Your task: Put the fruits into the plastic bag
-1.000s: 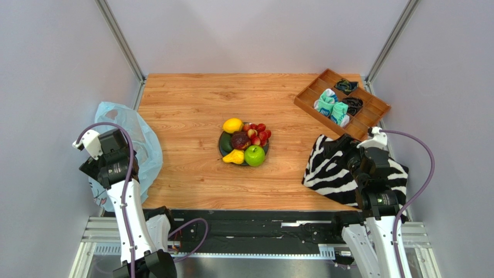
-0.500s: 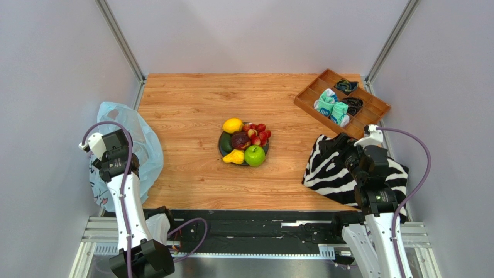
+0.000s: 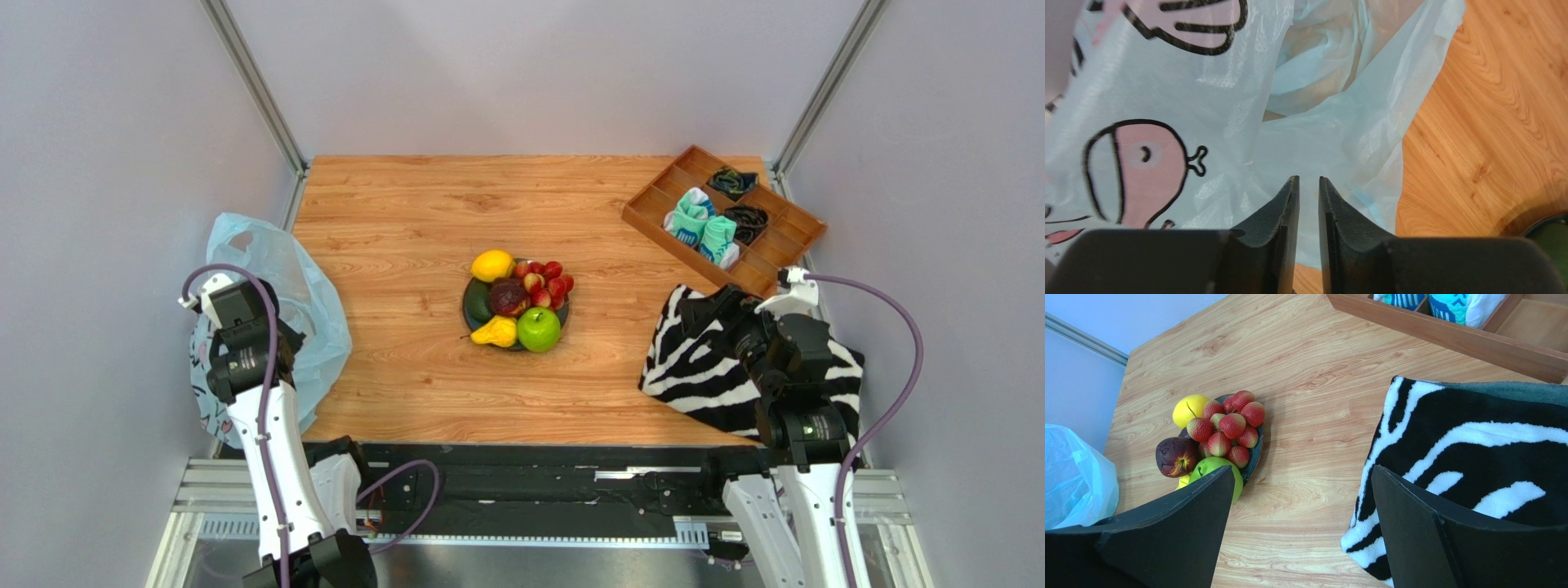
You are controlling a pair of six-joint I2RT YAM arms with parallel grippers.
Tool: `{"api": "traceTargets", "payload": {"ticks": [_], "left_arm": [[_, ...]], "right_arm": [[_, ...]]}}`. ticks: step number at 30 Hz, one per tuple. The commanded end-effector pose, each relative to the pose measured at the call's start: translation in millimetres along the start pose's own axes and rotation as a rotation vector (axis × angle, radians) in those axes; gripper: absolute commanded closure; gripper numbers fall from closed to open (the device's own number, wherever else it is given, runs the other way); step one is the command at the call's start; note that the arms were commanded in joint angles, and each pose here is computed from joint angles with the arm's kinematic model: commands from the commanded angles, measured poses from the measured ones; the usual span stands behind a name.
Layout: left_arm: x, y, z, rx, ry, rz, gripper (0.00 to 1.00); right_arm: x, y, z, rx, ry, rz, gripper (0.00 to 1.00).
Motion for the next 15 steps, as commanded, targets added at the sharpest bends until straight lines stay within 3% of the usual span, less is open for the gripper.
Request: {"api": "traceTargets", "payload": {"ticks": [1, 3, 4, 6, 11, 15], "left_arm": [[33, 13, -43, -0.06, -0.13, -0.098, 0.6], [29, 18, -52, -0.055, -0.145, -0.178, 0.48], [25, 19, -54, -0.06, -0.149, -0.209, 0.25], [8, 26, -61, -0.09, -0.114, -0.327, 0.07], [6, 39, -82, -0.097, -0.107, -0.523, 0.01], [-15, 47, -86, -0.055, -0.064, -0.525, 0.01]], "right_arm": [[12, 16, -16, 0.026, -0.044, -0.046, 0.13], [14, 21, -20, 0.028, -0.048, -0.06, 0.13], [14, 23, -22, 0.03, -0.047, -0.065, 0.13], [12, 27, -24, 0.029, -0.033, -0.075, 0.13], [12, 40, -34, 0.035, -0.009, -0.109, 0.13], [10, 45, -37, 0.037, 0.001, -0.127, 0.13]]}}
Point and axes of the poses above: each gripper's point midway between its finger pads, its own x axis back along the fingers, its own y axis along the line the jaws close on, z = x × y, the point moved 9 cm from there along x, back along the fingers, and after that the axes turned 14 degrees about -x, right-handed, at the moved point
